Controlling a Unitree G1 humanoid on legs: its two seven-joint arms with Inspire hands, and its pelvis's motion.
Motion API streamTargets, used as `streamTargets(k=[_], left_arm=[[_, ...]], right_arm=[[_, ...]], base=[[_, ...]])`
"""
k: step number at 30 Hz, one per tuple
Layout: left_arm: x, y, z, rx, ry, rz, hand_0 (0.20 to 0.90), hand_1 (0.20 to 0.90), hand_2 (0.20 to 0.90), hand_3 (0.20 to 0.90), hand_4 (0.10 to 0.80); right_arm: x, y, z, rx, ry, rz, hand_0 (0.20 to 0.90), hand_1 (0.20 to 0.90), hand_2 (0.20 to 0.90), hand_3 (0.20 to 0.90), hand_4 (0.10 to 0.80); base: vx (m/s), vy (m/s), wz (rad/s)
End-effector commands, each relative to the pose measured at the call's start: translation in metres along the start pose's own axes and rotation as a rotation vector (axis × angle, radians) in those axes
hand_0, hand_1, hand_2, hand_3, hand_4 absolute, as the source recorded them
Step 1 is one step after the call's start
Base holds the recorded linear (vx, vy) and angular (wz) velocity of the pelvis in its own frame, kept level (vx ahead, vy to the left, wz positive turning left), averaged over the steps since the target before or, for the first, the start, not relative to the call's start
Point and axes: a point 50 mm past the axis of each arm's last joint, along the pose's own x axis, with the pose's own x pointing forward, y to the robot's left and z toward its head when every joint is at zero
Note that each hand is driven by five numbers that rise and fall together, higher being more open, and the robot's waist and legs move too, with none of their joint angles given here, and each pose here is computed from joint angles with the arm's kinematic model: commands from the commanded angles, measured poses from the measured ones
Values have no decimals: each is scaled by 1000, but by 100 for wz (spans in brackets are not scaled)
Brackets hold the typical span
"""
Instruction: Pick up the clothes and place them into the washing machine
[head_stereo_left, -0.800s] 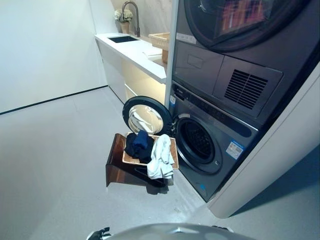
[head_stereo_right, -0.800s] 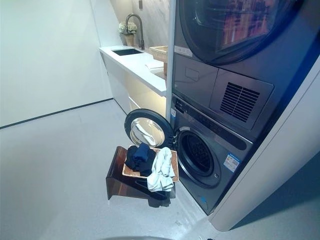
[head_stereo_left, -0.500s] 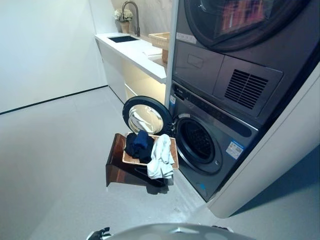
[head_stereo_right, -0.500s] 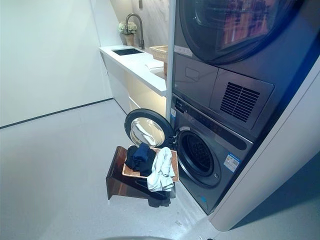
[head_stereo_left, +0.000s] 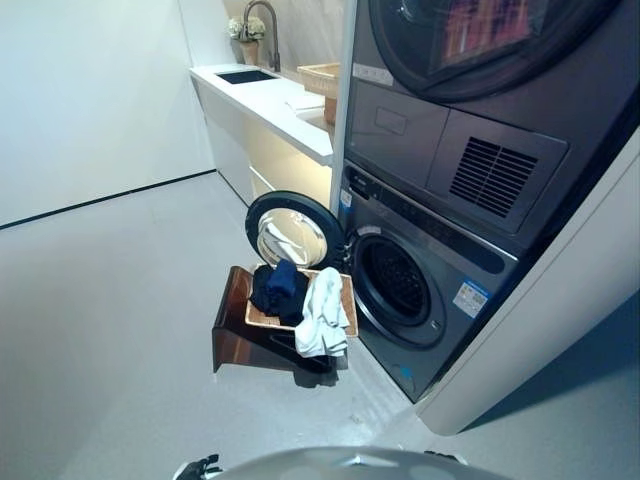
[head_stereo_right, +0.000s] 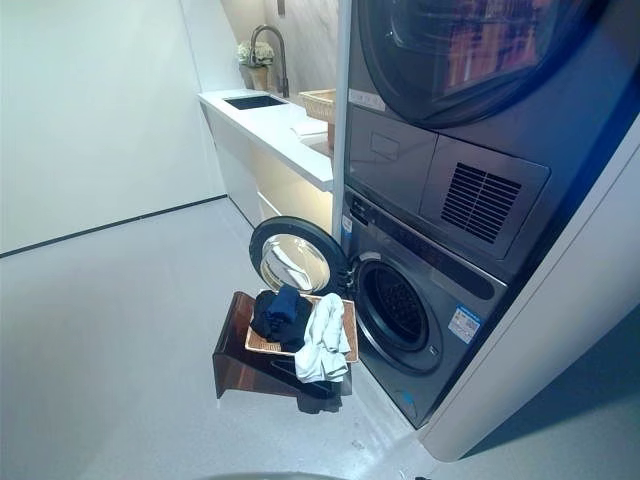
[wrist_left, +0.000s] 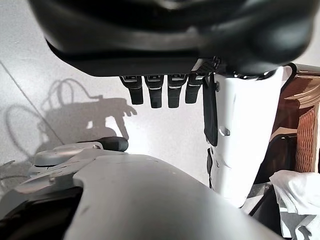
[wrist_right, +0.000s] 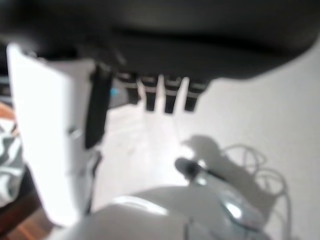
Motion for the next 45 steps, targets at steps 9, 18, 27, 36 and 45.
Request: streamTargets(k=[9, 18, 27, 36, 45], left_arm=[[7, -6, 49, -17, -132, -4, 900, 900, 900, 900, 800], [7, -4, 59, -38, -152, 2, 900, 900, 900, 900, 800], [8, -10, 61, -85, -156, -1, 900, 900, 900, 900, 800], [7, -11, 55, -127, -150, 18, 900, 900, 900, 900, 800], [6, -5, 48, -144, -133, 45, 900, 900, 900, 900, 800]], right_arm=[[5, -12, 35, 49, -84, -46, 900, 900, 900, 900, 800], [5, -16, 34, 72, -87, -58, 900, 900, 900, 900, 800], [6, -38, 27, 92, -60, -121, 900, 900, 900, 900, 800], [6, -37, 28, 80, -60, -125, 900, 900, 900, 900, 800], [6, -27, 28, 63, -51, -94, 900, 900, 900, 900, 800]], base=[[-4, -74, 4], [-18, -131, 2], [26, -98, -9], [209, 49, -36], [370, 297, -30]])
